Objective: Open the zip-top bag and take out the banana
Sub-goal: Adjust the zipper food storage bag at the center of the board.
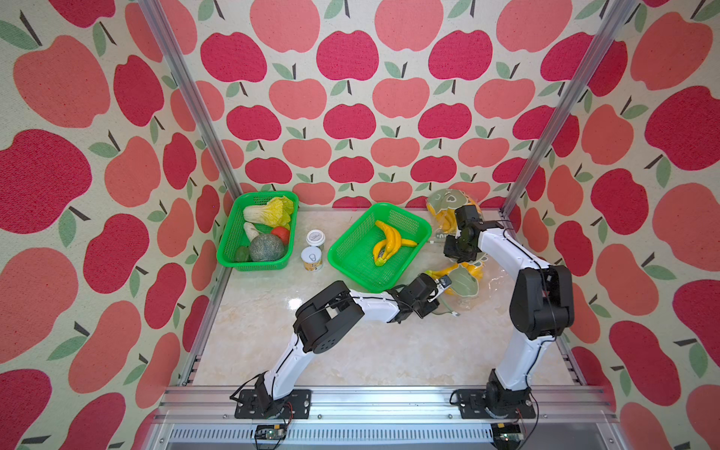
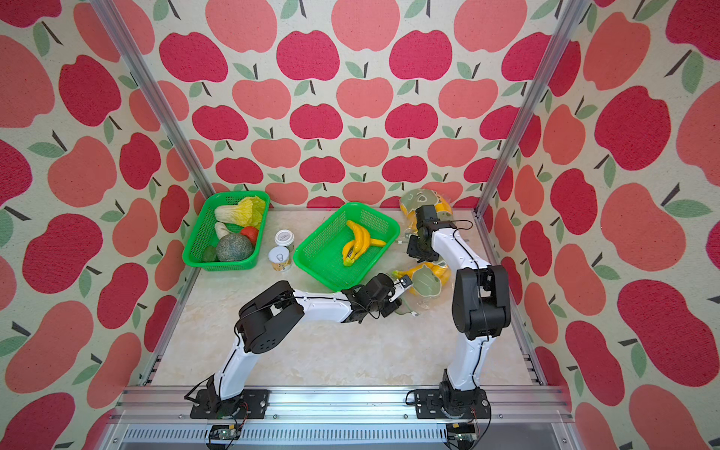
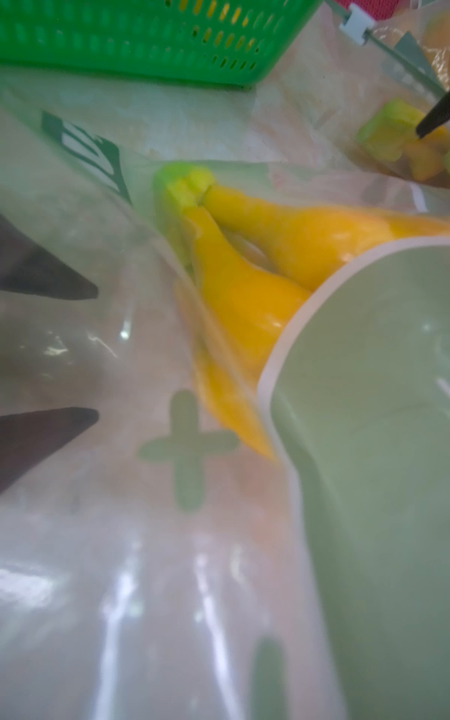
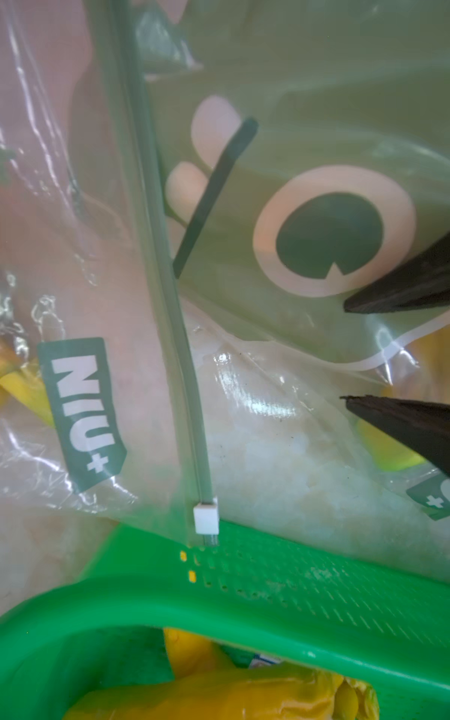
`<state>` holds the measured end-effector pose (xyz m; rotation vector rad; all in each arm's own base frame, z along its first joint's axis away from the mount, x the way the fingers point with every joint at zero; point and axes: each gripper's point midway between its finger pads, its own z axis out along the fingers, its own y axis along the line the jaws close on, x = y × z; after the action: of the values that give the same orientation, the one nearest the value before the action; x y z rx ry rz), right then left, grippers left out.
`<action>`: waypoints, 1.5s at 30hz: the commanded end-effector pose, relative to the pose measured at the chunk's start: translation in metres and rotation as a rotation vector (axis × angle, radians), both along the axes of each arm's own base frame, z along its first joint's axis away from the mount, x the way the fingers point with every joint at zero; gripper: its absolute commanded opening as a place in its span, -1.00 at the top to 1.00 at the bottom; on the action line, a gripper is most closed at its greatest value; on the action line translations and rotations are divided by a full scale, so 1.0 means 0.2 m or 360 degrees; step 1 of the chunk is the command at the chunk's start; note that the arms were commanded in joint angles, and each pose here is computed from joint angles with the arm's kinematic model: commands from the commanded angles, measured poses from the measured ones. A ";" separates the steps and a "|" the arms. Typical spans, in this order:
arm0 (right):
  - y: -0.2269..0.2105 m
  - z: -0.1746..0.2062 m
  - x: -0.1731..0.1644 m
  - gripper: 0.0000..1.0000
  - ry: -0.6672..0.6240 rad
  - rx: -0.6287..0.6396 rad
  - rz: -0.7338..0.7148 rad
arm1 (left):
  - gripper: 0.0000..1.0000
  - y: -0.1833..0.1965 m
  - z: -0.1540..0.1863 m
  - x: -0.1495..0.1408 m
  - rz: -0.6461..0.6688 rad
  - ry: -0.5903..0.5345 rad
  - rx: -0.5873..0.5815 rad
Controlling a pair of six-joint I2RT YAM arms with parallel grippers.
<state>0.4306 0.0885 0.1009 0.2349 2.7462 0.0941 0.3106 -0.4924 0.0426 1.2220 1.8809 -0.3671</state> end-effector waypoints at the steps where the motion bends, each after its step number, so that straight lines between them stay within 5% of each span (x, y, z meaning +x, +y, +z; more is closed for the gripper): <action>1: -0.04 -0.07 -0.12 0.22 0.0125 -0.0045 -0.0052 | -0.08 0.02 0.08 0.04 0.0068 -0.0033 -0.0056; 8: 0.05 -0.15 -0.23 0.22 0.0187 0.0042 0.0026 | -0.47 0.01 0.11 0.03 0.0030 -0.0046 -0.0086; 15: 0.11 -0.07 -0.25 0.23 0.0125 0.0175 0.0039 | -0.50 0.00 0.12 -0.01 -0.0022 -0.0007 -0.0105; 20: 0.01 0.20 -0.25 0.05 -0.0115 0.0100 -0.0014 | -0.49 0.02 0.14 -0.04 -0.0027 -0.0002 -0.0121; 26: -0.40 0.35 -0.26 -0.39 -0.0263 0.0045 -0.0324 | -0.51 -0.02 0.13 -0.09 -0.0073 -0.0048 -0.0092; 32: -0.60 0.29 -0.16 -0.61 -0.0200 -0.0030 -0.0418 | -0.51 -0.05 0.13 -0.12 -0.0106 -0.0074 -0.0080; 45: -0.60 0.11 0.07 -0.57 -0.0135 -0.0021 -0.0370 | -0.51 -0.06 0.13 -0.14 -0.0107 -0.0071 -0.0066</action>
<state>0.4306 -0.0384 0.1178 0.5938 2.6273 0.0099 0.2824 -0.5015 0.0582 1.2634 1.8136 -0.4204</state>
